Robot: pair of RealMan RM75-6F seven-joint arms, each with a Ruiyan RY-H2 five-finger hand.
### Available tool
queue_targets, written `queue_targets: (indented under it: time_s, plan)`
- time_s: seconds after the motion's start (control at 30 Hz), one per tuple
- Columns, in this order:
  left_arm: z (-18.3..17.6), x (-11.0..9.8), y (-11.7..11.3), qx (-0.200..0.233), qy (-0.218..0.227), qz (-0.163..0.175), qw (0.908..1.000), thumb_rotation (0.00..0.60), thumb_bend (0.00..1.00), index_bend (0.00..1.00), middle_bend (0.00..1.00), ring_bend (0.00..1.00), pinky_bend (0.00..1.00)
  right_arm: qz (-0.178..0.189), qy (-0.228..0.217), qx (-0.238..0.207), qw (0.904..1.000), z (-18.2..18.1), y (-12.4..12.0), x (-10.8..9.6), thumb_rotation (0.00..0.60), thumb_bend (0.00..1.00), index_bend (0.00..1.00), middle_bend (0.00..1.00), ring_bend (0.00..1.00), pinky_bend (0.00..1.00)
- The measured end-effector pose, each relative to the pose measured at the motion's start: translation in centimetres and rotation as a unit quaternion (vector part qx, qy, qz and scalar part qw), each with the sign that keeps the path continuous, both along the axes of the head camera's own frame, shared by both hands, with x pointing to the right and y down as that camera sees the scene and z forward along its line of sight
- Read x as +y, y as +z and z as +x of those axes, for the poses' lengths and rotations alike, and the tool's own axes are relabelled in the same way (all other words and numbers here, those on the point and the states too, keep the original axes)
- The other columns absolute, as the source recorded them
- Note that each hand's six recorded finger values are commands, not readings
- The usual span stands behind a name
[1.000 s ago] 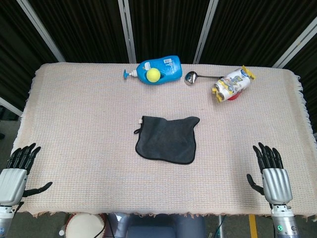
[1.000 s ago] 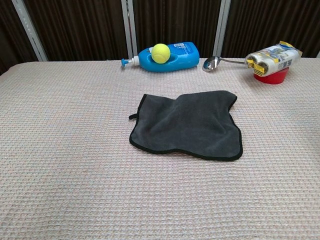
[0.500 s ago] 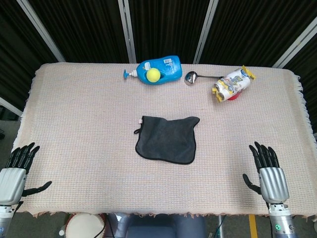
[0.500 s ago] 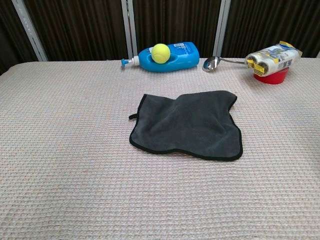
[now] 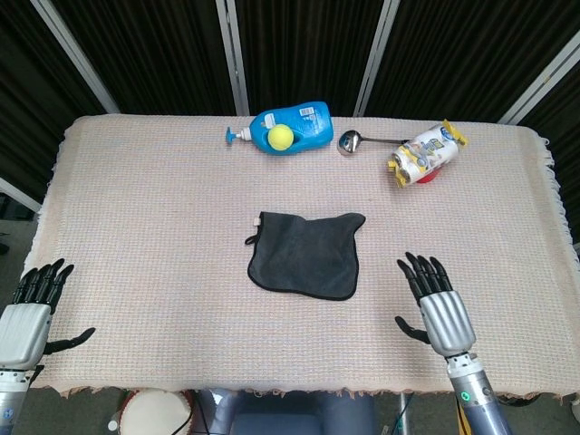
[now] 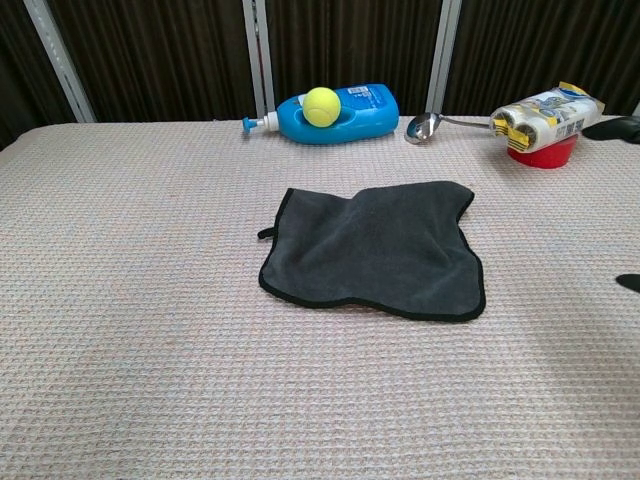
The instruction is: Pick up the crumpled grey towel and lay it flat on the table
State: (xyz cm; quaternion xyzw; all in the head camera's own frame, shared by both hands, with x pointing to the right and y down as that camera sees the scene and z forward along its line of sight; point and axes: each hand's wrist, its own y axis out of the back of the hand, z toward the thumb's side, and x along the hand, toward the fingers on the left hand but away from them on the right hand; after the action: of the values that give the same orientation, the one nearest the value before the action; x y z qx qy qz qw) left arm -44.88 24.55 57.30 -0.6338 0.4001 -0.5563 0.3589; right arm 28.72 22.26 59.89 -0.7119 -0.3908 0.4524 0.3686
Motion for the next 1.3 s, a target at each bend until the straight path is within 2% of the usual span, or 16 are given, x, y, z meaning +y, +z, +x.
queue_targets:
  time_s: [0.23,0.63,1.03,1.3]
  plan:
    - [-0.9,-0.3,0.1,-0.005,-0.011,0.001,0.9999,0.6,0.03,0.0,0.0,0.0,0.0,-0.017,-0.034,-0.008,0.9992,-5.3,2.4,-0.6,0.6,0.25,0.0,0.0,0.0,0.0]
    - [-1.5,-0.4,0.4,-0.013,-0.017,-0.001,0.9998,0.6,0.03,0.0,0.0,0.0,0.0,-0.039,-0.055,-0.005,0.9977,-10.8,6.4,-0.5,0.6,0.25,0.0,0.0,0.0,0.0]
    - [-1.9,-0.6,0.4,-0.017,-0.025,0.002,0.9995,0.6,0.03,0.0,0.0,0.0,0.0,-0.066,-0.042,0.027,0.9966,-11.6,10.4,-0.3,0.6,0.25,0.0,0.0,0.0,0.0]
    - [-1.8,-0.6,0.5,-0.016,-0.024,0.004,0.9996,0.6,0.03,0.0,0.0,0.0,0.0,-0.073,-0.035,0.028,0.9963,-12.0,11.6,-0.3,0.6,0.25,0.0,0.0,0.0,0.0]
